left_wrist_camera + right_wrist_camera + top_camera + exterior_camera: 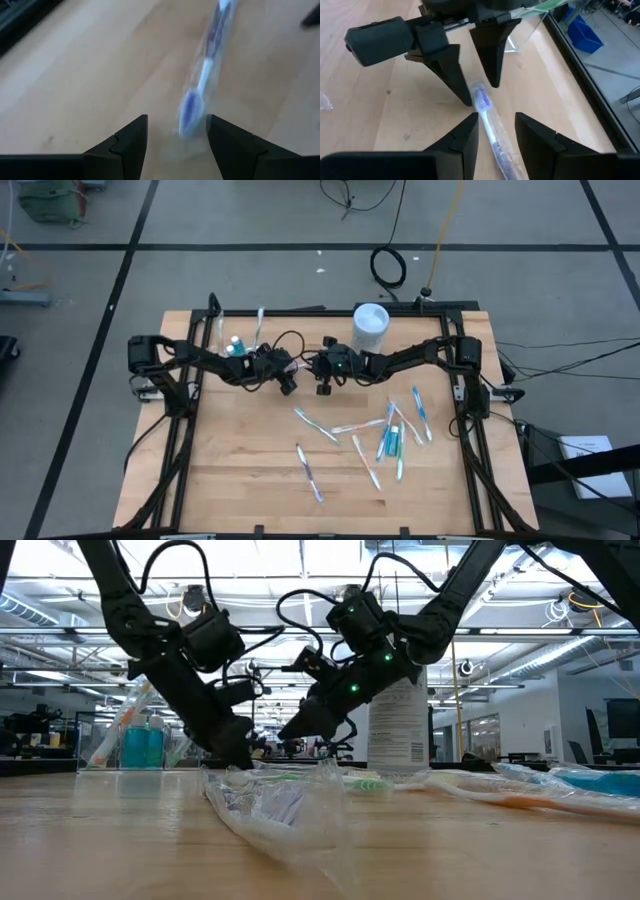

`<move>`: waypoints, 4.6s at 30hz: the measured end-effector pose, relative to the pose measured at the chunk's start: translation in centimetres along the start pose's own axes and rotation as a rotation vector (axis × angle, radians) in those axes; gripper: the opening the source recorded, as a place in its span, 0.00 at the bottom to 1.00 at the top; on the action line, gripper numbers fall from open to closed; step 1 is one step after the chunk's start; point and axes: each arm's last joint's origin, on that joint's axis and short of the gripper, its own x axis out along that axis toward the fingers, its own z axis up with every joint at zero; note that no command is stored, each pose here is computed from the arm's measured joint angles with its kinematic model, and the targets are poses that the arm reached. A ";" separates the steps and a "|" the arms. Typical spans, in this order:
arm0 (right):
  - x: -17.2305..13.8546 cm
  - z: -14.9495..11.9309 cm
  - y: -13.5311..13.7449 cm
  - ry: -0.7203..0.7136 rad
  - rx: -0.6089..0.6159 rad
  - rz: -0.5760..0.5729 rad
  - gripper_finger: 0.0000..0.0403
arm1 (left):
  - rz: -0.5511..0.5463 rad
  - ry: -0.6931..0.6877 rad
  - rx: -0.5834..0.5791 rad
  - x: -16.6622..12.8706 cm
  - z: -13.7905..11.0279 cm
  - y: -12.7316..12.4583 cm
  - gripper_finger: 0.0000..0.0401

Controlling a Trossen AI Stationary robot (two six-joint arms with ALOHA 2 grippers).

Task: Pick & Place toothbrushing station
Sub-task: Put the violet toothbrush into the transparent organizer

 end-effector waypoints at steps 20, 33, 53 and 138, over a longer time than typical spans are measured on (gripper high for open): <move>-0.5 1.1 3.2 -0.033 -0.128 0.067 0.30 | -0.131 -0.043 0.030 -2.5 1.3 -0.2 0.03; -1.4 2.4 7.3 -0.101 -0.424 0.144 0.30 | 0.120 0.049 0.375 -12.8 6.4 1.0 0.04; -1.6 0.9 7.9 0.068 -0.187 0.212 0.30 | 0.363 0.689 1.558 -21.7 9.0 4.0 0.06; -12.7 6.1 4.9 0.062 -0.122 0.241 0.30 | -0.493 0.232 0.688 -20.0 9.7 -5.3 0.36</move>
